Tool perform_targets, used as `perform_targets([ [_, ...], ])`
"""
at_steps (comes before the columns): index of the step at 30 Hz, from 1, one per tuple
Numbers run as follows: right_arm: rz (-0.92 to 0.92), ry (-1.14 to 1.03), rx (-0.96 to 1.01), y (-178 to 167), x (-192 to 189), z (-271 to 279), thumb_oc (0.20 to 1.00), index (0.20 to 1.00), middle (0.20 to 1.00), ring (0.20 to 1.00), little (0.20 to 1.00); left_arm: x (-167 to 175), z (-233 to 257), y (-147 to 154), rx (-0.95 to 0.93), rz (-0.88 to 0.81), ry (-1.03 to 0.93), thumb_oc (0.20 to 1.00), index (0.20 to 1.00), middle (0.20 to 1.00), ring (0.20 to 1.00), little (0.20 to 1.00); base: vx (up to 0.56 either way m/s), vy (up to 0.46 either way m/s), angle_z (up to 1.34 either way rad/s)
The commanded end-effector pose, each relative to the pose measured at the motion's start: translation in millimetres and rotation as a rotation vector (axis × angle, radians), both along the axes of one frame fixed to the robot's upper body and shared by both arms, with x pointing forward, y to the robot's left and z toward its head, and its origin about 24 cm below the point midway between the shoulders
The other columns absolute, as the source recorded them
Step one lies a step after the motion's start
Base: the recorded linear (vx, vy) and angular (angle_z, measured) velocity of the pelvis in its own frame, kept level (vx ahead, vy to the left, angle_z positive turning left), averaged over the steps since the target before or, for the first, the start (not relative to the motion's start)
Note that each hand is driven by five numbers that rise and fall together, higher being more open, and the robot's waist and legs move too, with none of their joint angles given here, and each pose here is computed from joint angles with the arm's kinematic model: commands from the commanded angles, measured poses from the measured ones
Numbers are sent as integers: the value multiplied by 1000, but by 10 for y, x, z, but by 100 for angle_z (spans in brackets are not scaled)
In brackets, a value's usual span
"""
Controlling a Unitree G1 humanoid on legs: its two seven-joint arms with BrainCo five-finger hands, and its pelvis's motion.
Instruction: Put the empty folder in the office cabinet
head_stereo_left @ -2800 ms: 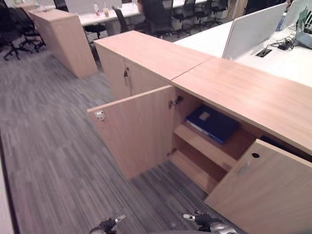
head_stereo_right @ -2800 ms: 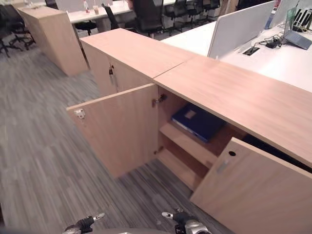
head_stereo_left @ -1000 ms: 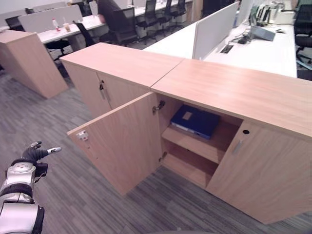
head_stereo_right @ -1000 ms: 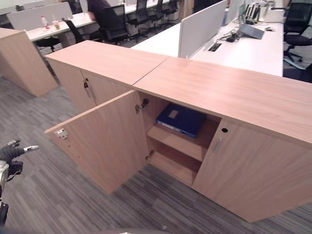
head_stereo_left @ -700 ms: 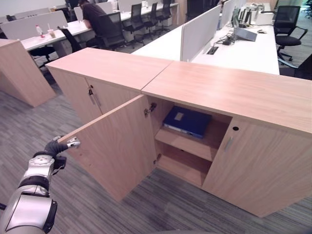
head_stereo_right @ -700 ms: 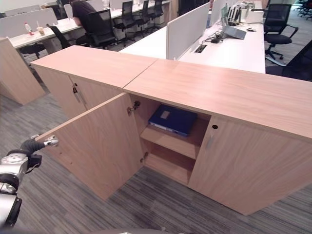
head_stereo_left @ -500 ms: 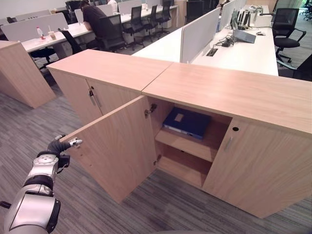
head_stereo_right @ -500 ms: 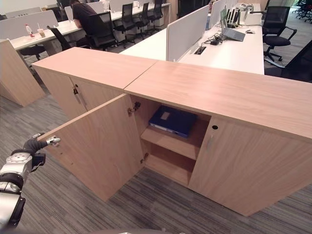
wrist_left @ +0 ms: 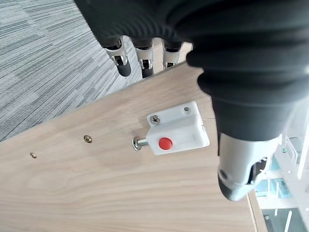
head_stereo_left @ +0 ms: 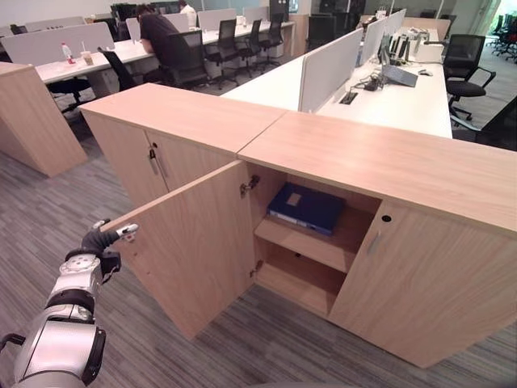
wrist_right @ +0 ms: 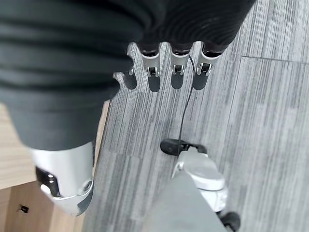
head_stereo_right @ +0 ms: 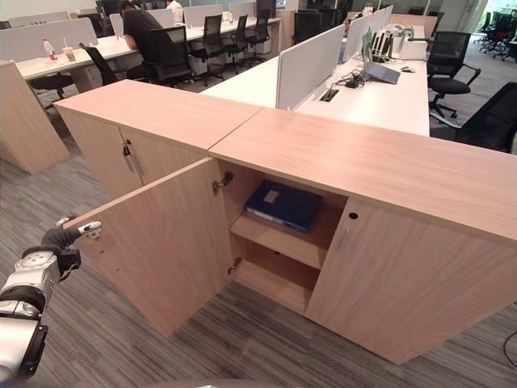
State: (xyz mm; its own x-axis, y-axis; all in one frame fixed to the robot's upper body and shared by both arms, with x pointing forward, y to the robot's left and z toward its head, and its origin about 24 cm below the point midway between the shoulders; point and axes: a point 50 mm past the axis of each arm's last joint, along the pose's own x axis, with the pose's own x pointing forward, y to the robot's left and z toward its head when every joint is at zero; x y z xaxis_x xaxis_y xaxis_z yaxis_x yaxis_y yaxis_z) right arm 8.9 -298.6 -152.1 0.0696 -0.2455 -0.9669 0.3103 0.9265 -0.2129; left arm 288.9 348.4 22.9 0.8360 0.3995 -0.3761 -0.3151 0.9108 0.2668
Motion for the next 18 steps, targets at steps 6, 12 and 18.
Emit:
perform_targets([
  [6,133,6,51,258,223,-87,1000,1000,1000,1000,1000,-210,-266,-2351,-566,-886,-100,1000,1000,1000,1000,1000,-21,0,17],
  [12,243,-39,99,492,396,-142,1000,1000,1000,1000,1000,-593,143,-3098,-909,-1283,-154,1000,1000,1000,1000,1000,-24,-17,15],
  [18,306,-25,131,618,404,-172,1000,1000,1000,1000,1000,-748,497,-3230,-974,-1477,-247,1000,1000,1000,1000,1000,-26,-34,-43],
])
